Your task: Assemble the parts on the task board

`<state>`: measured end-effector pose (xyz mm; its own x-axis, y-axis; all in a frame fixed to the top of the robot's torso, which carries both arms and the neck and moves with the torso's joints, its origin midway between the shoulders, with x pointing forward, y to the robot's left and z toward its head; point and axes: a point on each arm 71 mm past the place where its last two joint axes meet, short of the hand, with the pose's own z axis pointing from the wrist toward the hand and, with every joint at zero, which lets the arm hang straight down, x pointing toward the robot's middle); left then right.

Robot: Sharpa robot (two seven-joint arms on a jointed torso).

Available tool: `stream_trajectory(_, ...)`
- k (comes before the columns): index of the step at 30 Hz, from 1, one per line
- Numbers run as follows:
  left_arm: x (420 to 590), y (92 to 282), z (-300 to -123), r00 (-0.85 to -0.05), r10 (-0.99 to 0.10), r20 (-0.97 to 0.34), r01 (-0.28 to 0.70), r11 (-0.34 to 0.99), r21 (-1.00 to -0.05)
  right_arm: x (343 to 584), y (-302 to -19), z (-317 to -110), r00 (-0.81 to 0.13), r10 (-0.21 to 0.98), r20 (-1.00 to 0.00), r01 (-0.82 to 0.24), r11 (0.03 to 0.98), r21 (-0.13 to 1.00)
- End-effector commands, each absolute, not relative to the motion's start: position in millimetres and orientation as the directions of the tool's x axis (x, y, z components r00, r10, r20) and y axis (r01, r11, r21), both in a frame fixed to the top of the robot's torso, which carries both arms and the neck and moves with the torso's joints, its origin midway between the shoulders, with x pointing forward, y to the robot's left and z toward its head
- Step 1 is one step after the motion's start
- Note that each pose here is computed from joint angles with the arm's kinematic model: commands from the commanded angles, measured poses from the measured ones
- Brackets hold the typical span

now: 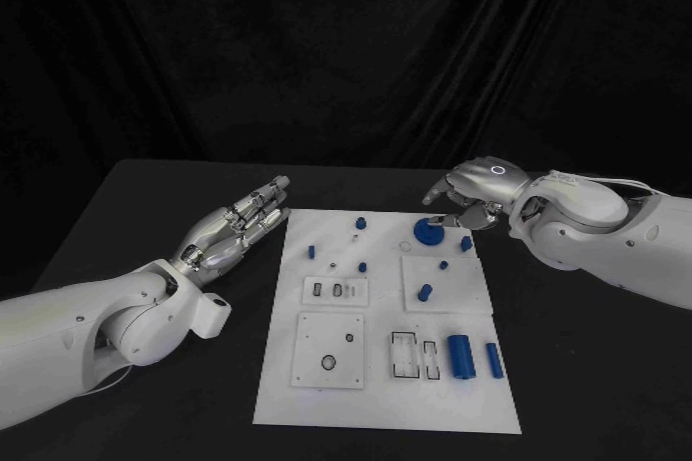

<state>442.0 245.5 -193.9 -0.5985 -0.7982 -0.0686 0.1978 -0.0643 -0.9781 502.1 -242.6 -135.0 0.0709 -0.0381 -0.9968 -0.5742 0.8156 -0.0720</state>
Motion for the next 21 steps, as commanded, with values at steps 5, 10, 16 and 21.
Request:
stream_trajectory(5,441.6,243.4,-190.8,-0.616,-0.785,-0.065,0.222,-0.094,-0.970,507,-252,-148,0.003,-0.078,-0.997,-0.494,0.867,-0.070)
stream_trajectory(10,441.9,243.7,-191.0,-0.617,-0.784,-0.065,0.221,-0.094,-0.971,508,-253,-153,-0.013,-0.088,-0.996,-0.482,0.873,-0.071)
stream_trajectory(16,441.6,243.2,-191.1,-0.621,-0.781,-0.062,0.218,-0.096,-0.971,511,-251,-156,-0.022,-0.094,-0.995,-0.481,0.874,-0.072)
stream_trajectory(21,441.3,243.0,-191.2,-0.623,-0.780,-0.061,0.217,-0.097,-0.971,513,-249,-158,-0.024,-0.097,-0.995,-0.485,0.871,-0.073)
